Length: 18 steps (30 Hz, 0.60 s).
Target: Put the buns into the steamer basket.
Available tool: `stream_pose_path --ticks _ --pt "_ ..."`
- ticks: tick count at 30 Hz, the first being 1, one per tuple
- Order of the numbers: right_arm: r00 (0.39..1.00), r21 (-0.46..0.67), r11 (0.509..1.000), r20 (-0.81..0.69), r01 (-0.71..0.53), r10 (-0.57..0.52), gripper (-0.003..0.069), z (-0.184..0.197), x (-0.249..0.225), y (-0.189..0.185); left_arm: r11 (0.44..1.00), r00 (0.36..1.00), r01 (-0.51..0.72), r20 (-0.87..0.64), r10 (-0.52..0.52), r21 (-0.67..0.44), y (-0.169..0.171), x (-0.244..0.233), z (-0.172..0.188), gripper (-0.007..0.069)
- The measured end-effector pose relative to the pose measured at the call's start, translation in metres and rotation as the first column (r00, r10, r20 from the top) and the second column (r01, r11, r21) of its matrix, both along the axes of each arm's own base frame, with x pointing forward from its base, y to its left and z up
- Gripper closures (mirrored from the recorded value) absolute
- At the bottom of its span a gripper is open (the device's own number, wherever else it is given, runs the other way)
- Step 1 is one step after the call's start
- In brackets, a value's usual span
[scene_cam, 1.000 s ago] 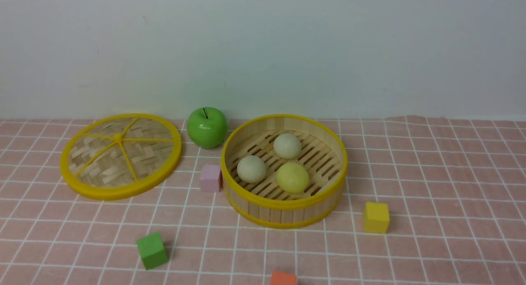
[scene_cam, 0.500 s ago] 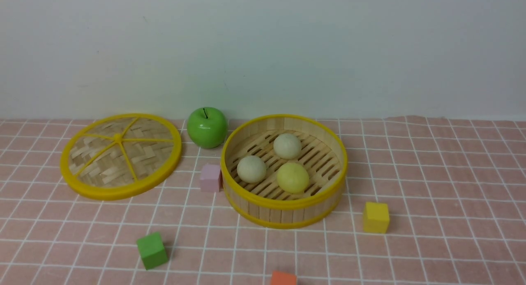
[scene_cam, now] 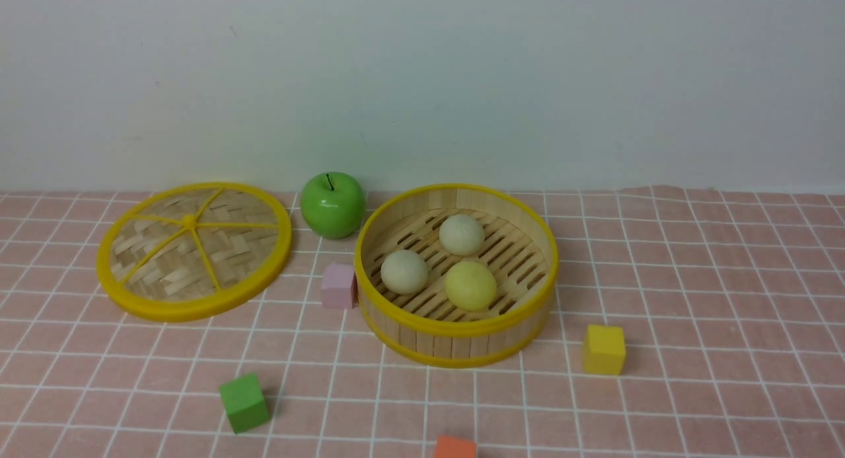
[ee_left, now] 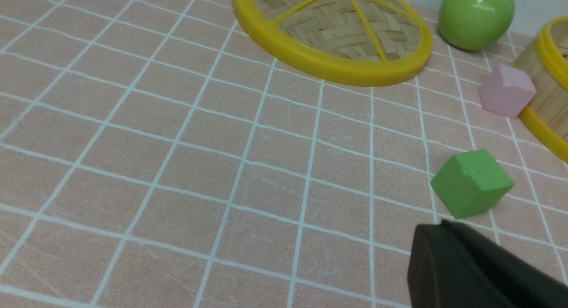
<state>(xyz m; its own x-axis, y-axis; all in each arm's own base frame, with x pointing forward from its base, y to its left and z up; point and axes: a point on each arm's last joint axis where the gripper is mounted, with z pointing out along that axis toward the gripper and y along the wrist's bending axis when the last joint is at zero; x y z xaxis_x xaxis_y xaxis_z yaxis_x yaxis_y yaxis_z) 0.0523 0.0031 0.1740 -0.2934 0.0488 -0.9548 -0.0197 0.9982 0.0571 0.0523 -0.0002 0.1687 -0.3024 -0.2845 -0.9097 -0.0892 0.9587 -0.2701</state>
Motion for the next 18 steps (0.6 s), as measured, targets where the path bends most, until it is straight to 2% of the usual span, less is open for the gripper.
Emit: stream_pose_path --ticks 18 --pt "1.0 0.0 1.0 0.0 0.0 0.0 0.0518 0.0 0.0 0.0 1.0 1.0 0.0 0.0 0.0 0.0 0.0 0.0 0.0 0.0612"
